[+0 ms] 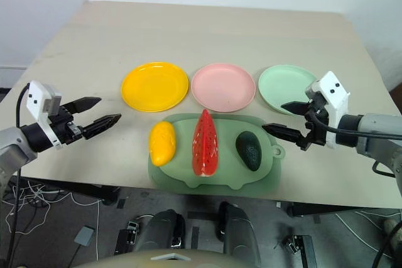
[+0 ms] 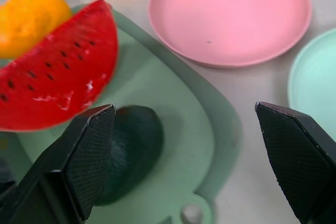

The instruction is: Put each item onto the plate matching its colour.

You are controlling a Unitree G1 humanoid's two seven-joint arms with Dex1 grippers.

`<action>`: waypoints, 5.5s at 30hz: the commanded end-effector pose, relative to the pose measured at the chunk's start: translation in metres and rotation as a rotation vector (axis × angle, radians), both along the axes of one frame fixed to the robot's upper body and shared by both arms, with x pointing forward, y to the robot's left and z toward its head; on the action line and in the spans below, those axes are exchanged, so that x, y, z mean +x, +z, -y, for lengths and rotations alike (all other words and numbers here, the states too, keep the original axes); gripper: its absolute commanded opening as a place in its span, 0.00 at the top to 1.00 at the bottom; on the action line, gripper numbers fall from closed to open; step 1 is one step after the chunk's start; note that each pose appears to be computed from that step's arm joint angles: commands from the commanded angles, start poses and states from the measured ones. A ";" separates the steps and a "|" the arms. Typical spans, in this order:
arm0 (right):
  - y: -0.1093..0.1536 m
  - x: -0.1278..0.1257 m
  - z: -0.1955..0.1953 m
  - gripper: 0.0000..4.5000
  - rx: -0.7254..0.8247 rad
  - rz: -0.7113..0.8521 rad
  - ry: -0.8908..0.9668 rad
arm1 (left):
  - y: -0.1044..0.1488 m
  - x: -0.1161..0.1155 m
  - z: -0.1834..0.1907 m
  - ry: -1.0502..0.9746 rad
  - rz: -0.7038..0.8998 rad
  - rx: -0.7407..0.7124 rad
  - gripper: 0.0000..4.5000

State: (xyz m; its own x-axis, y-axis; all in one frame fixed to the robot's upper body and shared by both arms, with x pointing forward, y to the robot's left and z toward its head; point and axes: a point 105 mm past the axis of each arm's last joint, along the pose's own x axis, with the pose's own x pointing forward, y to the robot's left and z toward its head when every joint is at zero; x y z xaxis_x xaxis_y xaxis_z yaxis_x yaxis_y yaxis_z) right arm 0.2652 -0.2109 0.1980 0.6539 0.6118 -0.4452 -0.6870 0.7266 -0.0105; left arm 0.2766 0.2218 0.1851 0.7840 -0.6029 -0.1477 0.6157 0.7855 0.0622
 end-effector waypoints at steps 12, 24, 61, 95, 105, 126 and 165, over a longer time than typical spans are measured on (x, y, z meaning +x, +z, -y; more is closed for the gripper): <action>-0.040 -0.015 -0.036 0.00 -0.031 -0.186 -0.036 | 0.007 -0.004 0.010 -0.012 0.037 -0.009 0.01; -0.085 -0.003 -0.041 0.09 -0.120 -0.241 -0.139 | 0.009 -0.004 0.009 -0.005 0.046 -0.013 0.00; 0.055 0.121 0.052 0.01 -0.339 0.276 -0.200 | 0.005 -0.010 0.010 0.022 0.058 -0.023 0.00; -0.006 0.028 -0.128 0.01 -0.135 -0.094 0.072 | 0.001 0.006 0.019 -0.011 0.066 -0.032 0.00; 0.039 0.031 -0.118 0.01 -0.018 -0.081 0.148 | 0.000 0.007 0.019 -0.013 0.059 -0.030 0.00; -0.013 0.023 -0.167 0.01 -0.078 -0.255 0.164 | 0.002 0.009 0.020 -0.027 0.059 -0.024 0.00; 0.016 0.171 -0.125 0.32 -0.331 0.217 0.027 | 0.011 0.011 0.016 -0.013 0.095 -0.009 0.00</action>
